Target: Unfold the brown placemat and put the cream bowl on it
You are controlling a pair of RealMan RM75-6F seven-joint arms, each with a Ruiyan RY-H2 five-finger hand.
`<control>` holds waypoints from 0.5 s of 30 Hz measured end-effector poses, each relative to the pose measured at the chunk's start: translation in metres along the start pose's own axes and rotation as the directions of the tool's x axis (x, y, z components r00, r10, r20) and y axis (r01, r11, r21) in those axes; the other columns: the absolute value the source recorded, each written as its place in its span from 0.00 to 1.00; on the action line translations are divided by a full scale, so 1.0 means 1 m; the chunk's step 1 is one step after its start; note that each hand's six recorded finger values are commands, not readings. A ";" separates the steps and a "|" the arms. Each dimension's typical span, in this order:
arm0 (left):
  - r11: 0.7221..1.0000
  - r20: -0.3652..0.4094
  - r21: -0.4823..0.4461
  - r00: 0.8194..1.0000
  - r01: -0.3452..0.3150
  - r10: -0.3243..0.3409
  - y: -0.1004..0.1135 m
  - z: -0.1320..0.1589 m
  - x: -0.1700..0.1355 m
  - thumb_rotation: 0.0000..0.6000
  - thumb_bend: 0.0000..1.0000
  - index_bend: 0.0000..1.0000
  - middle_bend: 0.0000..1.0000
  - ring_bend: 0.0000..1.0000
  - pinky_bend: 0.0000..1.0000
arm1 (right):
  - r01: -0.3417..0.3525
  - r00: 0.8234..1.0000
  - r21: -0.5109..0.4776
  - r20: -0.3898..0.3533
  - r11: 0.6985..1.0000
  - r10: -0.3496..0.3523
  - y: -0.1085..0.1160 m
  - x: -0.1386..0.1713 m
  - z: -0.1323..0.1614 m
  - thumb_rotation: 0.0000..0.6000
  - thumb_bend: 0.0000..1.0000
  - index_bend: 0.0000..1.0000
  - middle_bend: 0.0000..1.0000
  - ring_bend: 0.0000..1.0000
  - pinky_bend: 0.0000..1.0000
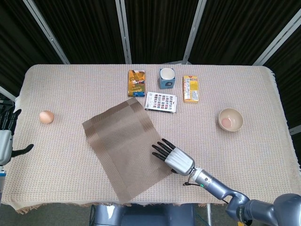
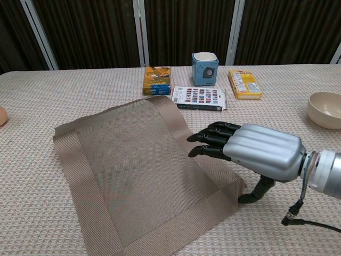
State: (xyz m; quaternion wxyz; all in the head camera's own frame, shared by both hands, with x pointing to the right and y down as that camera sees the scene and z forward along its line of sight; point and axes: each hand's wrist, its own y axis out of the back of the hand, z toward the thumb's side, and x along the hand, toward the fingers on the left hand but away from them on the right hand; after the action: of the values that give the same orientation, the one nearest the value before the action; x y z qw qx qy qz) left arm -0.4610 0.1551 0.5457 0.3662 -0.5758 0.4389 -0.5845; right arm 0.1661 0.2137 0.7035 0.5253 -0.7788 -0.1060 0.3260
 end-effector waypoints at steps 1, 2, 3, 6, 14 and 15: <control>1.000 0.000 0.000 1.000 0.000 0.000 0.000 0.000 0.000 1.00 0.00 0.00 0.00 0.00 0.00 | 0.001 1.000 0.006 -0.005 1.000 -0.001 -0.001 0.000 0.000 1.00 0.01 0.16 0.02 0.00 0.00; 1.000 -0.001 -0.001 1.000 0.001 -0.001 0.000 0.000 0.000 1.00 0.00 0.00 0.00 0.00 0.00 | 0.002 1.000 0.011 -0.009 1.000 -0.002 -0.002 0.001 0.001 1.00 0.02 0.16 0.02 0.00 0.00; 1.000 -0.001 -0.001 1.000 0.001 -0.001 0.000 0.000 0.000 1.00 0.00 0.00 0.00 0.00 0.00 | 0.005 1.000 0.020 -0.015 1.000 -0.005 -0.003 0.001 0.001 1.00 0.03 0.16 0.02 0.00 0.00; 1.000 0.000 0.000 1.000 0.003 -0.003 -0.001 0.000 0.000 1.00 0.00 0.00 0.00 0.00 0.00 | 0.008 1.000 0.049 -0.029 0.999 -0.007 -0.005 0.001 0.000 1.00 0.05 0.17 0.02 0.00 0.00; 1.000 0.002 0.003 1.000 0.009 -0.009 -0.003 0.001 0.000 1.00 0.00 0.00 0.00 0.00 0.00 | 0.012 0.999 0.073 -0.054 0.997 -0.008 -0.012 0.000 0.001 1.00 0.41 0.26 0.04 0.00 0.00; 1.000 0.002 0.003 1.000 0.010 -0.010 -0.003 0.001 0.000 1.00 0.00 0.00 0.00 0.00 0.00 | 0.013 0.998 0.072 -0.054 0.997 -0.010 -0.013 -0.001 0.000 1.00 0.44 0.28 0.04 0.00 0.00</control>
State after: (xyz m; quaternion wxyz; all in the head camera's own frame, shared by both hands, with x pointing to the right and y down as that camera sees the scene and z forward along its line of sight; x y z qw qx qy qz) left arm -0.4601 0.1559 0.5484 0.3644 -0.5780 0.4350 -0.5864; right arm 0.1674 0.2191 0.7151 0.5579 -0.7670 -0.0843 0.3056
